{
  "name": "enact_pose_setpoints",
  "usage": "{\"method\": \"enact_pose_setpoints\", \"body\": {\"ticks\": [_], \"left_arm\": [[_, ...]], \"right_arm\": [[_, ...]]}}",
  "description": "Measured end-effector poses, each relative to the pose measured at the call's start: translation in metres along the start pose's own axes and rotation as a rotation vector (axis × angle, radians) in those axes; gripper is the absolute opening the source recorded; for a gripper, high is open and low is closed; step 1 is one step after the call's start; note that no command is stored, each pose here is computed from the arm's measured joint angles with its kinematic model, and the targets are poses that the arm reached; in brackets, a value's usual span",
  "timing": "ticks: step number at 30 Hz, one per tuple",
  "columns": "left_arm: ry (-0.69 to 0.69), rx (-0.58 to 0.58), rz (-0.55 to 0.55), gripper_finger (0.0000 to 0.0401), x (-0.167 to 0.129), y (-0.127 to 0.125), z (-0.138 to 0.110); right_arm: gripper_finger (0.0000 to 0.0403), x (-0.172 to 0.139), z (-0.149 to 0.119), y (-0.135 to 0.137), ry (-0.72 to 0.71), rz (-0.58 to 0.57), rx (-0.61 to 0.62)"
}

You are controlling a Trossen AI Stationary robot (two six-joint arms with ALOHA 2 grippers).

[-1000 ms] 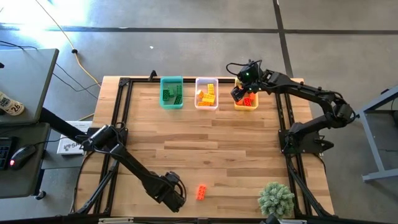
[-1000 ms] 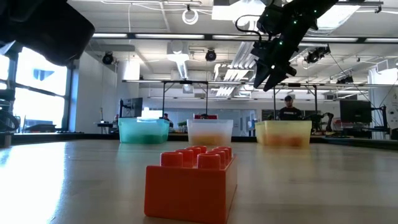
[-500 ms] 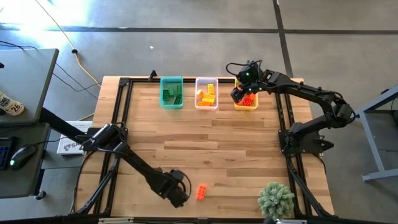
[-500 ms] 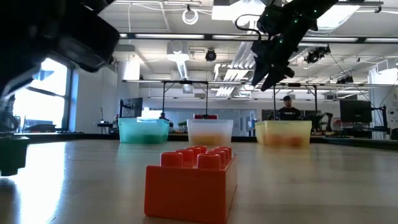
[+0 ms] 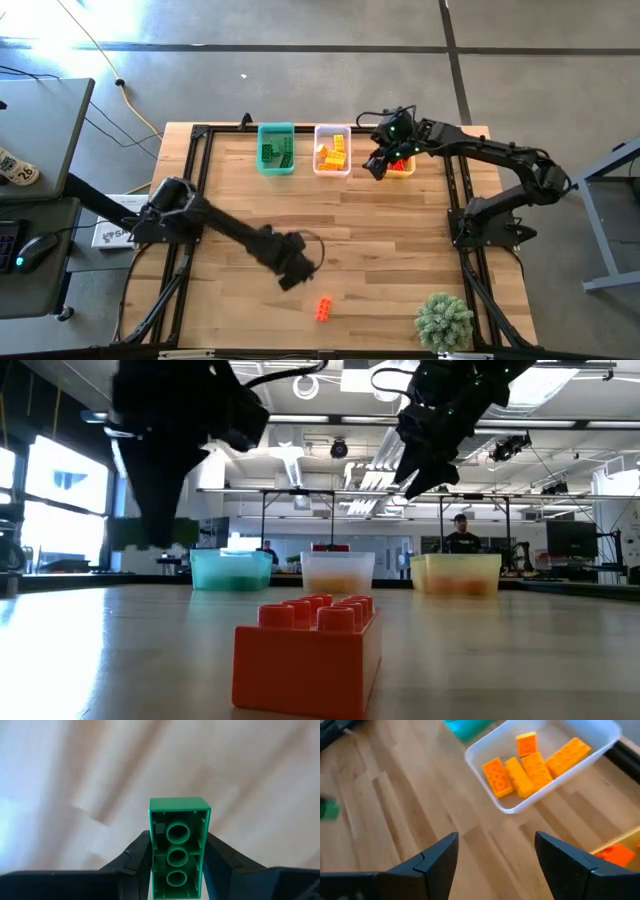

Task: Sort & place blocks by color
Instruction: Put the green game piece into the green bin

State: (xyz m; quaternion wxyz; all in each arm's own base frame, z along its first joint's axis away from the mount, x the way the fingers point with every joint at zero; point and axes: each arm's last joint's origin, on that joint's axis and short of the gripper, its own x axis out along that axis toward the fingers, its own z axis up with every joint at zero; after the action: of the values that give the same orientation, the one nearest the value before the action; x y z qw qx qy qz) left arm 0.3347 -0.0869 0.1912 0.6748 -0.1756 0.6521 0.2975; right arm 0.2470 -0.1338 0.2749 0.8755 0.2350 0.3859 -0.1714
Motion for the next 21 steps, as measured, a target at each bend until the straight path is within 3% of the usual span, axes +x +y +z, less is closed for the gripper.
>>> {"method": "enact_pose_setpoints", "body": {"ticks": [8,15,21], "left_arm": [[-0.058,0.062,0.119,0.0106,-0.013,0.071,0.051],[-0.059,0.058,0.166,0.0106,-0.01,0.14,0.093],[-0.067,0.066,0.181,0.0106,0.0,0.189,0.119]], "right_arm": [[0.025,0.005,-0.006,0.025,0.029,0.054,-0.013],[0.025,0.007,-0.013,0.048,0.054,0.092,0.015],[0.025,0.009,-0.019,0.064,0.053,0.059,0.029]]}}
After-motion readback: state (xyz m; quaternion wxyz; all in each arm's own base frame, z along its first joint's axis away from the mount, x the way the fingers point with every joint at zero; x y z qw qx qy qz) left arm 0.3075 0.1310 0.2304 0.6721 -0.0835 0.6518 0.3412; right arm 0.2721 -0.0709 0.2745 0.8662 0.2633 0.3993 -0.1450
